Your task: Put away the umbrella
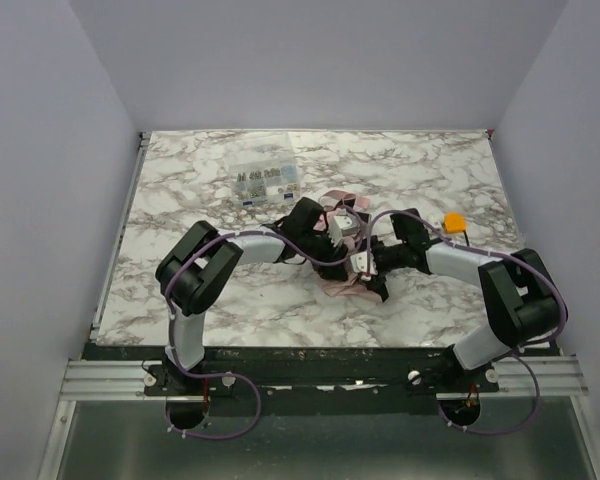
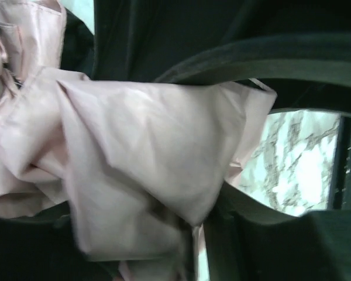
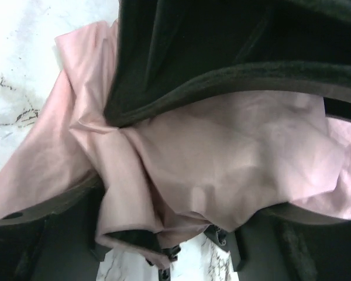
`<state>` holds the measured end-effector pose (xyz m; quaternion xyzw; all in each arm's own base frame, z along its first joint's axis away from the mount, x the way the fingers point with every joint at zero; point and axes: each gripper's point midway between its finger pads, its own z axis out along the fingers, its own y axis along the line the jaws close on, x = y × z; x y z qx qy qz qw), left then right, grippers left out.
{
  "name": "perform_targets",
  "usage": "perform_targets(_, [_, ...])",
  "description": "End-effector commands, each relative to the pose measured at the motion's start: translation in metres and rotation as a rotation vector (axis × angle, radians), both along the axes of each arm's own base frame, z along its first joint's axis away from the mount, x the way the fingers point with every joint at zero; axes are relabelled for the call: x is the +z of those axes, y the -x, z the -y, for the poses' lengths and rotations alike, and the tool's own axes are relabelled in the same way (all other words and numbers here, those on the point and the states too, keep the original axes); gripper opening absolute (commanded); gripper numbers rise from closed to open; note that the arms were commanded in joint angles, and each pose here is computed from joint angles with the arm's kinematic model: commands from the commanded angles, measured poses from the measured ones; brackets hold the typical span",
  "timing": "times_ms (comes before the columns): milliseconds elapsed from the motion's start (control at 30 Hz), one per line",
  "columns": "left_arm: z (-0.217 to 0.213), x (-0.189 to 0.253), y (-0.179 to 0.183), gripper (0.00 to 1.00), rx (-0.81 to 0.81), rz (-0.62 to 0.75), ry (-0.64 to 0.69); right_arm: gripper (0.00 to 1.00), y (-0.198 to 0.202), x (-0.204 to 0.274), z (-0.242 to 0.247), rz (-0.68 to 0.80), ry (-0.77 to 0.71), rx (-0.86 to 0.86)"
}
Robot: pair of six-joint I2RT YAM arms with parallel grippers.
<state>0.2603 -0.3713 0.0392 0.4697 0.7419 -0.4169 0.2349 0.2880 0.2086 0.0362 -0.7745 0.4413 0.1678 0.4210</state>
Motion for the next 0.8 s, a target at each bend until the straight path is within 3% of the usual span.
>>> perform_targets(0, [0.002, -0.001, 0.025, 0.56, -0.005, -0.02, 0.039, 0.65, 0.005, -0.044, 0.028, -0.044, 0.199, -0.036])
perform_targets(133, [0.007, 0.023, 0.017, 0.76, 0.016, 0.087, 0.106, 0.35, 0.009, -0.05, 0.035, -0.095, 0.246, -0.05])
perform_targets(200, [0.007, 0.036, 0.013, 0.98, 0.031, 0.137, 0.137, 0.27, 0.013, -0.052, 0.038, -0.101, 0.261, -0.047])
perform_targets(367, [-0.002, 0.074, 0.001, 0.99, 0.127, 0.289, 0.213, 0.17, 0.023, -0.053, 0.045, -0.112, 0.283, -0.053])
perform_targets(533, [-0.022, 0.118, 0.004, 0.98, 0.252, 0.423, 0.375, 0.15, 0.037, -0.057, 0.053, -0.147, 0.316, -0.053])
perform_targets(767, [-0.036, 0.096, 0.012, 0.98, 0.36, 0.353, 0.46, 0.14, 0.065, -0.057, 0.067, -0.2, 0.359, -0.018])
